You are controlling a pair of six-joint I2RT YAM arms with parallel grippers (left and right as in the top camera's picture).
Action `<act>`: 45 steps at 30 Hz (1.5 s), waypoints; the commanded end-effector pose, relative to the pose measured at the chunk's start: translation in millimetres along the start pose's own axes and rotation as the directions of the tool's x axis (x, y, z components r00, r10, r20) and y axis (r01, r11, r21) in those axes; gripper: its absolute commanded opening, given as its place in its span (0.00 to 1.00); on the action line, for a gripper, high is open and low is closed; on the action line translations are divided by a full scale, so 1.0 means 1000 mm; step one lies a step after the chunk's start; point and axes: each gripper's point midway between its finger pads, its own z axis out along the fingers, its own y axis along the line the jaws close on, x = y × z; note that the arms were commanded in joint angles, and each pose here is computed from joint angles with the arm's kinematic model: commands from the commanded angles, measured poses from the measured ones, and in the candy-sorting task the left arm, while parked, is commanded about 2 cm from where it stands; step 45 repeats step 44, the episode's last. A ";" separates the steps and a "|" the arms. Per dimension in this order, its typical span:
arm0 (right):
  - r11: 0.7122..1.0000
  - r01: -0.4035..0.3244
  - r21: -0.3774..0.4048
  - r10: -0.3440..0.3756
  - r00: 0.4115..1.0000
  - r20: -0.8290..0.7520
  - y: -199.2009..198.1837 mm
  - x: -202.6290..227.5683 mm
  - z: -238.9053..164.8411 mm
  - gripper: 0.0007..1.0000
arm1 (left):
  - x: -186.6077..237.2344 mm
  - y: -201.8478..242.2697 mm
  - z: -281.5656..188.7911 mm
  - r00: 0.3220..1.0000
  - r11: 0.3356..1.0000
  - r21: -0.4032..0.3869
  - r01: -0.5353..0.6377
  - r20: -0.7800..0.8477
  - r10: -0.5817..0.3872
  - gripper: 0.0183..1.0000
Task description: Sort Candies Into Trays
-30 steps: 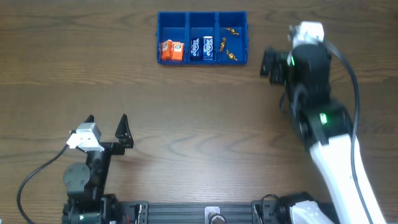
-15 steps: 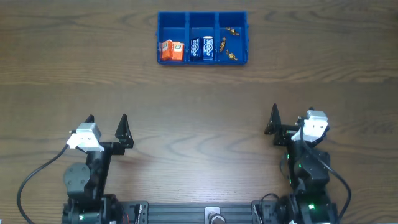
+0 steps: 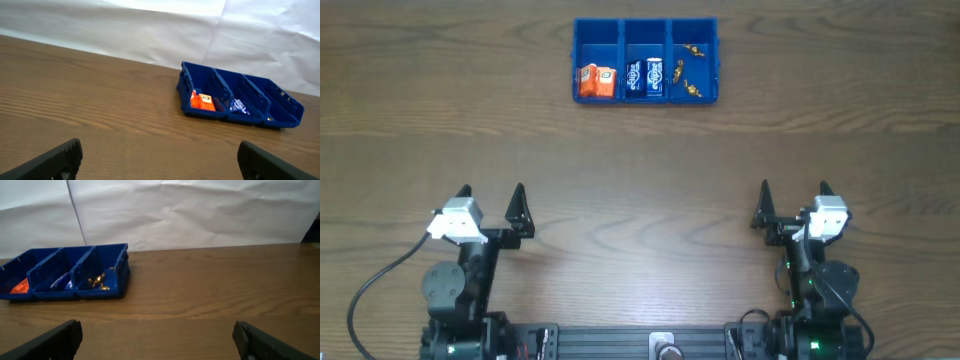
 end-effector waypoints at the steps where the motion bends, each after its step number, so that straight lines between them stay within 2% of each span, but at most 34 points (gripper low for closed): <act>1: 0.999 0.026 -0.032 -0.026 1.000 -0.006 0.010 0.003 0.000 1.00 | 0.016 0.001 0.001 0.999 1.000 0.006 -0.003 -0.046 0.004 1.00; 3: 0.997 0.050 -0.053 -0.051 0.999 -0.006 0.016 0.003 -0.001 1.00 | 0.016 0.001 0.001 0.999 1.000 0.006 -0.003 -0.046 0.004 1.00; 45: 0.997 0.050 -0.056 -0.050 0.999 -0.007 0.017 0.003 -0.001 1.00 | 0.016 0.001 0.001 0.999 1.000 0.006 -0.003 -0.046 0.004 1.00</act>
